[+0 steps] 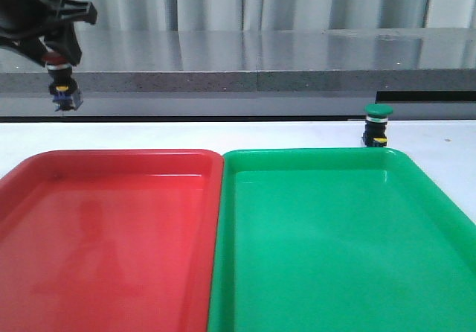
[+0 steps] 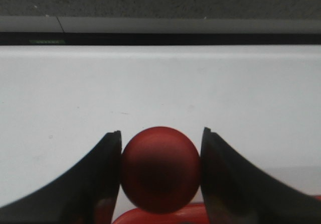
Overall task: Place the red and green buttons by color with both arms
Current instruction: 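Carry the red button with the left gripper into the red tray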
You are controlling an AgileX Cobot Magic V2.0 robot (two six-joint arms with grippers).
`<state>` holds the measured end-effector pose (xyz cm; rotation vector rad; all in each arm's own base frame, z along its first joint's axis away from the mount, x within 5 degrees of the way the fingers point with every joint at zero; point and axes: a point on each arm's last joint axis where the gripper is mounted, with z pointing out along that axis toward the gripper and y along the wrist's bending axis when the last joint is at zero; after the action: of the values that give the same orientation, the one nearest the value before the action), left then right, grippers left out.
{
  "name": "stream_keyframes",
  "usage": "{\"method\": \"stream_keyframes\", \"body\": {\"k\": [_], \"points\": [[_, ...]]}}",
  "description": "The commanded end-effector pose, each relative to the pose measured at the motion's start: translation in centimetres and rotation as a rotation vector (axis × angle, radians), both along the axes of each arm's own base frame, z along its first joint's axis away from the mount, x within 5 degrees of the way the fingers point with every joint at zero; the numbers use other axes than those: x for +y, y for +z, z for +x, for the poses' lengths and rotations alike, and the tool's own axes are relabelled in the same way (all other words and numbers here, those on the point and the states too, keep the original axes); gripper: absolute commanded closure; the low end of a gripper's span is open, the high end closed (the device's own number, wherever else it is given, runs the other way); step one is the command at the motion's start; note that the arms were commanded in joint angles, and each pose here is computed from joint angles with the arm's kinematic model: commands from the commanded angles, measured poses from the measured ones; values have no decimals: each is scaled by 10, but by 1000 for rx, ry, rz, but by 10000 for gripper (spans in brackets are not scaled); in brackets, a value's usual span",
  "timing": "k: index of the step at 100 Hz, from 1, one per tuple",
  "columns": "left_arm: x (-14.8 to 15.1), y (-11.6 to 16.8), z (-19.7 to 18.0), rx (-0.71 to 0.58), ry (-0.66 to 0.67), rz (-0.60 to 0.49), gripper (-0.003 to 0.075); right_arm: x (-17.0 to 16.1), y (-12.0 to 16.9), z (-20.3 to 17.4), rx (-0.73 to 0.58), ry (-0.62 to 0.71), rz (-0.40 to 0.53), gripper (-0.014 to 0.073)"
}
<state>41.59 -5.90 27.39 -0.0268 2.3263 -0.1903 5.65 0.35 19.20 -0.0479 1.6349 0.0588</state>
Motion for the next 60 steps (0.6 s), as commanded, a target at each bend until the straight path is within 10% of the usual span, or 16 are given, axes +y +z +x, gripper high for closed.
{"method": "stream_keyframes", "body": {"k": [1,60], "points": [[-1,54,-15,-139,15,-72,533,0,14,-2,-124,-1,-6,662],[-52,9,-86,-101,-75,-189,533,0,14,-2,-124,-1,-6,662]]}}
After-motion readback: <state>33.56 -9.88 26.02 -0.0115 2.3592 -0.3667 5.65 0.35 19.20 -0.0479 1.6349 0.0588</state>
